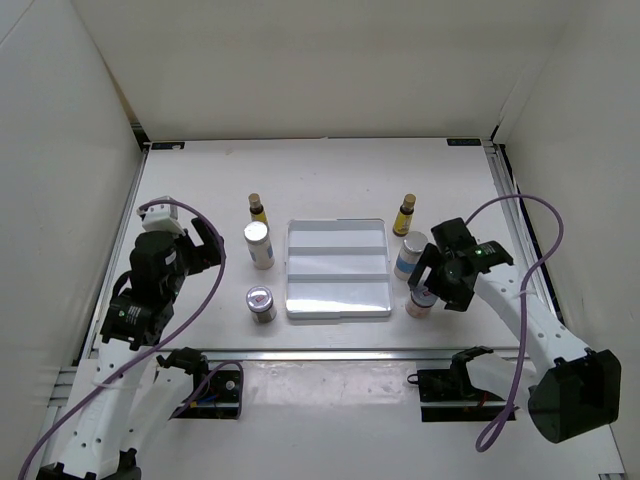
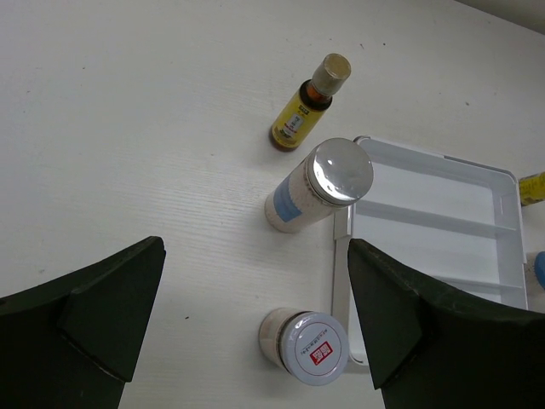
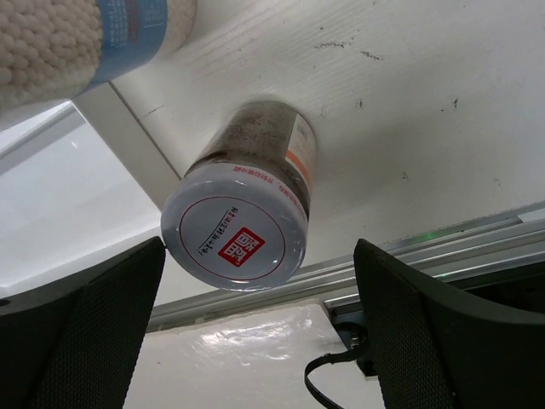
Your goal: Organize the condiment bottles
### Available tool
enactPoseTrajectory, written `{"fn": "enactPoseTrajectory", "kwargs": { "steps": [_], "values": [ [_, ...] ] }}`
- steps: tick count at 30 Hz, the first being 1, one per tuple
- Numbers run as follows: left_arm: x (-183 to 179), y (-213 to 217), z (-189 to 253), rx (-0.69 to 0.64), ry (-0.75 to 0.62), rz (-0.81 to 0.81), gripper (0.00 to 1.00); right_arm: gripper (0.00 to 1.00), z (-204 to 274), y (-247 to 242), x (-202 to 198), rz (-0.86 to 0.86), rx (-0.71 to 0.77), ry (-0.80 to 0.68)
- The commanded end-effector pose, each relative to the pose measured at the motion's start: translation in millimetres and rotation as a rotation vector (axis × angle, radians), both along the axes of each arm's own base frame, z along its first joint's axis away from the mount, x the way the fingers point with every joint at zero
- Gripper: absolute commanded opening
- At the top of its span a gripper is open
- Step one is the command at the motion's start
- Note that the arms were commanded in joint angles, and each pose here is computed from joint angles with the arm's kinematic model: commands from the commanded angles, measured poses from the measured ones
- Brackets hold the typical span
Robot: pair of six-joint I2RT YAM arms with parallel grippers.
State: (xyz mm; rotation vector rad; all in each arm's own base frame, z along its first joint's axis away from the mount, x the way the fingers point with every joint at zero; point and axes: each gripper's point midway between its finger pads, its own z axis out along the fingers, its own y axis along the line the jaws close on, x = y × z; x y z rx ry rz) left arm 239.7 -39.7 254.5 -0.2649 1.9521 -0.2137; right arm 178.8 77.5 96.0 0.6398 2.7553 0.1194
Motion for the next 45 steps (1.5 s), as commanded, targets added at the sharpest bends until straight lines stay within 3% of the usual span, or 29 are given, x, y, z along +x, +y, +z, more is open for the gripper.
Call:
{"fn": "enactPoseTrajectory", "kwargs": {
  "steps": [1,15,20,22,23,26,31,36,40,45],
  "values": [
    [0.4,2.7,0.7,0.01,-0.002,0.013,0.99,0.94,2.3,-0.3,11.4,-0.036,-0.017,-0.046],
    [0.4,2.7,0.7,0.01,-0.002,0.013,0.99,0.7,-18.1,0.0,17.6,-0.03,-0.031,-0.04],
    [0.4,2.7,0.7,0.01,-0.002,0.013,0.99,0.43,-2.9,0.7,15.2,-0.014,-0.034,-0.08],
    [0.4,2.7,0.7,0.01,-0.002,0.013,0.99,0.3,11.6,0.6,11.2,0.003,-0.056,-0.128],
    [0.4,2.7,0.7,0.01,-0.002,0.013,0.99,0.18,25.9,8.3,11.4,0.026,-0.042,-0.176],
    [1.6,2.4,-1.4,0.012,0.007,0.013,0.99,0.02,47.8,15.7,4.7,0.06,-0.06,-0.236],
    [1.6,2.4,-1.4,0.012,0.007,0.013,0.99,0.0,83.4,38.1,5.2,0.103,-0.044,-0.32],
    [1.6,2.4,-1.4,0.012,0.007,0.013,0.99,0.0,84.8,78.8,15.2,0.213,-0.061,-0.35],
    [2.9,2.1,-3.4,0.014,0.016,0.013,0.99,0.0,76.8,118.0,32.2,0.295,-0.012,-0.376],
    [4.3,1.7,-5.8,0.017,0.026,0.013,0.99,0.0,53.0,127.4,40.3,0.318,-0.062,-0.327]
  ]
}}
